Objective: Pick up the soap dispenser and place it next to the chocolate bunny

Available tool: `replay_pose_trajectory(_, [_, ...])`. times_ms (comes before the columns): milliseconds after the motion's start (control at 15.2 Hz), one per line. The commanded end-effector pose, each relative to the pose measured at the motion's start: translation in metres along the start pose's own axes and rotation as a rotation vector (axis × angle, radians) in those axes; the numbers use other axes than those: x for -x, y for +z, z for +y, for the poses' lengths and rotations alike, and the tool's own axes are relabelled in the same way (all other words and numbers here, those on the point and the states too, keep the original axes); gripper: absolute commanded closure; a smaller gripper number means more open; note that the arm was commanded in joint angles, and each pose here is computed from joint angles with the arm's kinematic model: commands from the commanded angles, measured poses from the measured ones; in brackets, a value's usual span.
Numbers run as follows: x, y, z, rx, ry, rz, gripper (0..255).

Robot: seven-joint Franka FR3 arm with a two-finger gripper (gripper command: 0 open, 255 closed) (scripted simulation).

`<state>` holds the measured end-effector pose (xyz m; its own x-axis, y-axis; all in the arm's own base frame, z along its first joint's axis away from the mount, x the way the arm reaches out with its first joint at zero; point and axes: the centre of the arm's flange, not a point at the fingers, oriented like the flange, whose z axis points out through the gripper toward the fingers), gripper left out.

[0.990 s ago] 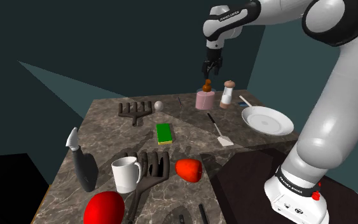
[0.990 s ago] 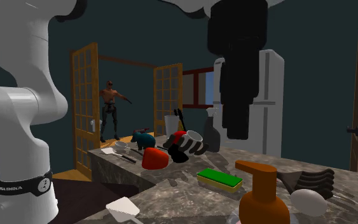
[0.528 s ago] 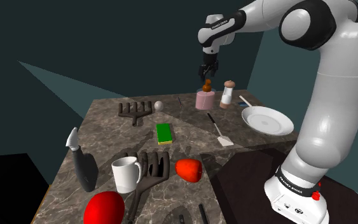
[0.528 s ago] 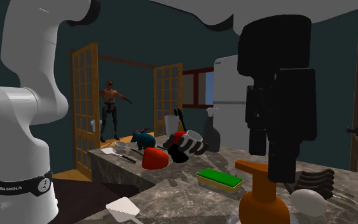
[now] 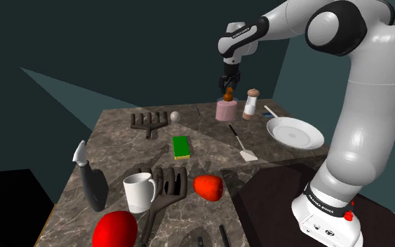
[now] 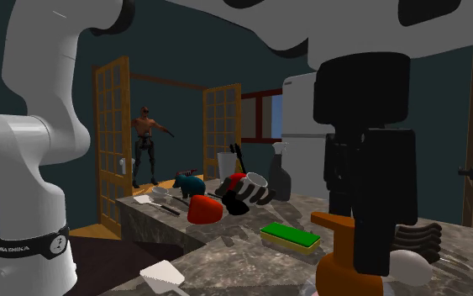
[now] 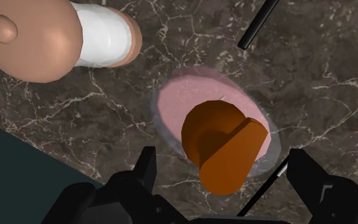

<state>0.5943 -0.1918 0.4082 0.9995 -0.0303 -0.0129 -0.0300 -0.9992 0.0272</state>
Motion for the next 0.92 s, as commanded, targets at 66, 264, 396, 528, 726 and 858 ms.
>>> replay_pose_trajectory(66, [0.0000,0.0002,0.0000,0.000,0.000,0.000,0])
replay_pose_trajectory(264, [0.0000,0.0002,0.0000,0.000,0.000,0.000,255])
replay_pose_trajectory(396, [0.0000,0.0002,0.0001,0.000,0.000,0.000,255])
replay_pose_trajectory(528, [0.0000,0.0001,0.0000,0.000,0.000,0.000,255])
replay_pose_trajectory(726, [-0.0001,0.0002,-0.0001,0.000,0.000,0.000,255])
replay_pose_trajectory(858, [0.0001,-0.0051,0.0002,0.000,0.000,0.000,255])
